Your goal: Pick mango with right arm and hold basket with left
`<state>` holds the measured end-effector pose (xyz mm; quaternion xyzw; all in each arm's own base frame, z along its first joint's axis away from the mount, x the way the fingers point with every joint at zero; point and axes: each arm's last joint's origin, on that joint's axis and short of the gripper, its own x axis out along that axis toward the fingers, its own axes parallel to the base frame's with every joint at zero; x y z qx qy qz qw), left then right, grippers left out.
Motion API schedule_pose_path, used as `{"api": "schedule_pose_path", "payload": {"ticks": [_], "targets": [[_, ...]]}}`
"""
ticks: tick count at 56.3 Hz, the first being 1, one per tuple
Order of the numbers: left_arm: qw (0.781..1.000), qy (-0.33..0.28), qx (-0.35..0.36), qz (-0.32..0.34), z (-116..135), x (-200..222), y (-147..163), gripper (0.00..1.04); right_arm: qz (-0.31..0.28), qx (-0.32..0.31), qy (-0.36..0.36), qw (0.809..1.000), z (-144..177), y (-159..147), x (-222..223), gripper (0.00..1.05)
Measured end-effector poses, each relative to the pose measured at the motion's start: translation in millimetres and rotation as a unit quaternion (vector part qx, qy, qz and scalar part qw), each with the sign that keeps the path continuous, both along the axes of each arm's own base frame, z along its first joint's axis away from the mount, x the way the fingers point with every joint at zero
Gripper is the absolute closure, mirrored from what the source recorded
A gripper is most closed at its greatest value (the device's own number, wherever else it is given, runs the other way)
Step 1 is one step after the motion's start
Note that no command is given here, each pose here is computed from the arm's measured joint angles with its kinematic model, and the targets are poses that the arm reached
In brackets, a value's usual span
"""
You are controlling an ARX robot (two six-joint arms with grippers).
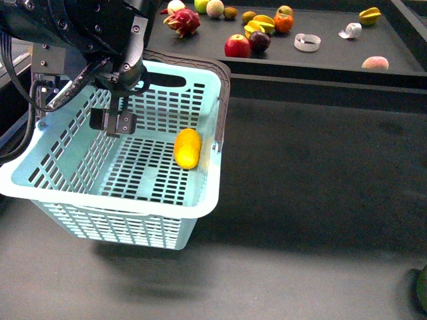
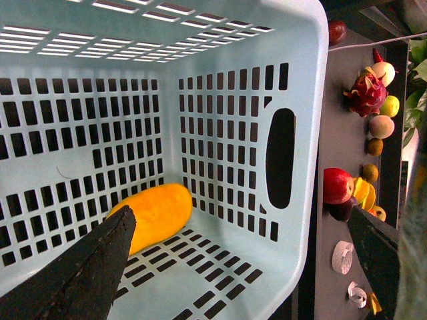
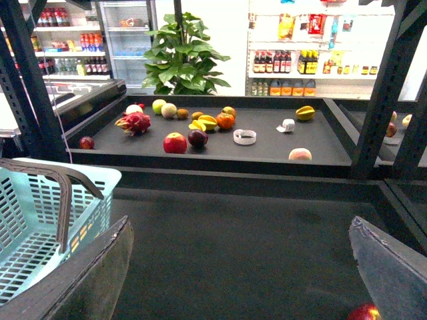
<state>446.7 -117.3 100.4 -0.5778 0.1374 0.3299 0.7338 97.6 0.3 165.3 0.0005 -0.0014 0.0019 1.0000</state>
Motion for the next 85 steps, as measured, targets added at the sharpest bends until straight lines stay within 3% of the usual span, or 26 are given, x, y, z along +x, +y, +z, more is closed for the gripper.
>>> {"api": "schedule_pose_path", "payload": {"ticks": [85], "targets": [[0.999,-0.036,-0.018,-0.006,10,-5,2,0.08,0.0,0.0,0.0,1.0,0,0,0,0.08]]}}
